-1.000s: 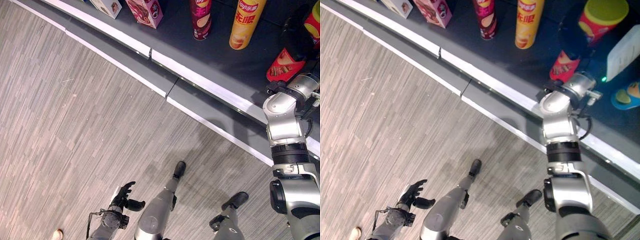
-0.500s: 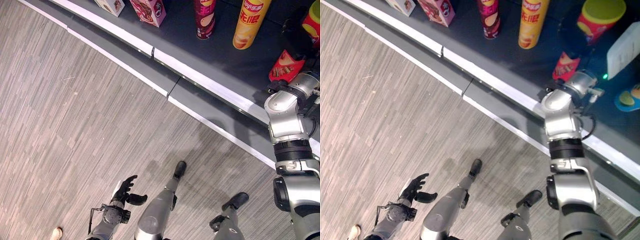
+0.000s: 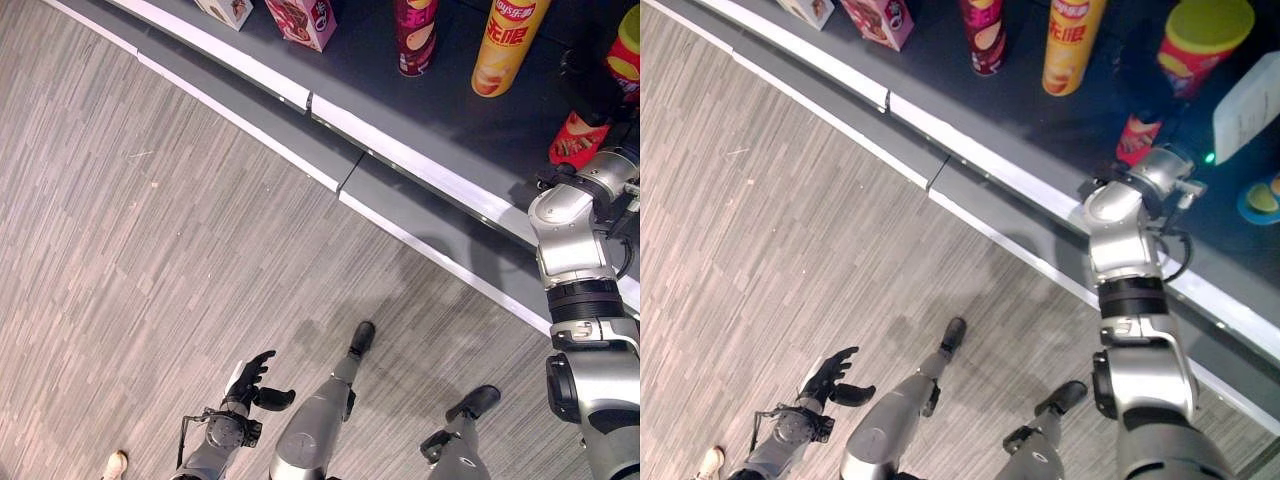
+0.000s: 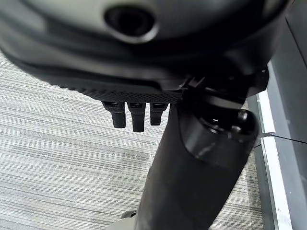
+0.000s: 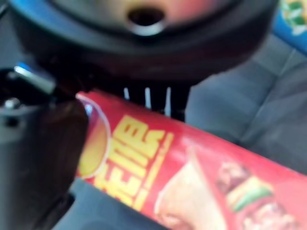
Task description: Put the goods on the table back onto the shelves and tidy them up.
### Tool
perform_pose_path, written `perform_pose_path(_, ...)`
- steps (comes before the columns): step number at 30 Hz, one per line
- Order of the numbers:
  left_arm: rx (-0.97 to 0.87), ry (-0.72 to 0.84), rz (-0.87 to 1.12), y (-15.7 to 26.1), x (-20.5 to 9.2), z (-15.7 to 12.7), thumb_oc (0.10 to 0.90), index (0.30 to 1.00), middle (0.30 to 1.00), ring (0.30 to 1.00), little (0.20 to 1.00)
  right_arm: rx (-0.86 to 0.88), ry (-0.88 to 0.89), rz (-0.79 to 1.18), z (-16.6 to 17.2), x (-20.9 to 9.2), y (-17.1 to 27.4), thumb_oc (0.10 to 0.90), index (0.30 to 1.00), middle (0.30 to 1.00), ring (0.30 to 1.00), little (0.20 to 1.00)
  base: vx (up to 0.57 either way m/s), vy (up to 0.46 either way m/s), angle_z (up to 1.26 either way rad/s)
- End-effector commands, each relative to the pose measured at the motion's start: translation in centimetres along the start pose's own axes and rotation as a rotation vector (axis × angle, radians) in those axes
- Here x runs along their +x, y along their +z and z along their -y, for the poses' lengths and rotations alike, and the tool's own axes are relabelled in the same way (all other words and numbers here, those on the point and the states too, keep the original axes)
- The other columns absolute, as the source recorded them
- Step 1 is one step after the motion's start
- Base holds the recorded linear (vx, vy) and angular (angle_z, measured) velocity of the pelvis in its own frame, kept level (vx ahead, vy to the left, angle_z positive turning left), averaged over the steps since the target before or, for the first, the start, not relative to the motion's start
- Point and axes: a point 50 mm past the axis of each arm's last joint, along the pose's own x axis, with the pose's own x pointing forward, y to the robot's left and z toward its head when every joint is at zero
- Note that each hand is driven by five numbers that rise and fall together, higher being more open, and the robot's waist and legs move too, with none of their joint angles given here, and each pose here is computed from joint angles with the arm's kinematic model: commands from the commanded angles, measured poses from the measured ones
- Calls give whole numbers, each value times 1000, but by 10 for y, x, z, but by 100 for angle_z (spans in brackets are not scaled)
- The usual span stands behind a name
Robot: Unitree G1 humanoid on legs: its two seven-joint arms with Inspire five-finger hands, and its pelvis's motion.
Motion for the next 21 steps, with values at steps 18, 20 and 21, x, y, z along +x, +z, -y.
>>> perform_pose_path(18, 77, 16, -82, -25, -8, -4, 800, 900, 900, 900, 900, 73, -88, 154, 13, 7, 24, 800, 900, 900, 900, 900, -1, -1, 2)
perform_pose_path(20, 69, 8, -99, -27, -8, -1, 800, 900, 900, 900, 900, 80, -39, 117, 8, -7, 14, 800, 900, 900, 900, 900, 0, 0, 0)
perform_pose_path(21, 71, 8, -101, -27, -8, -1, 800, 900, 900, 900, 900, 80, -37, 115, 8, -7, 13, 800, 900, 900, 900, 900, -84, 29, -2)
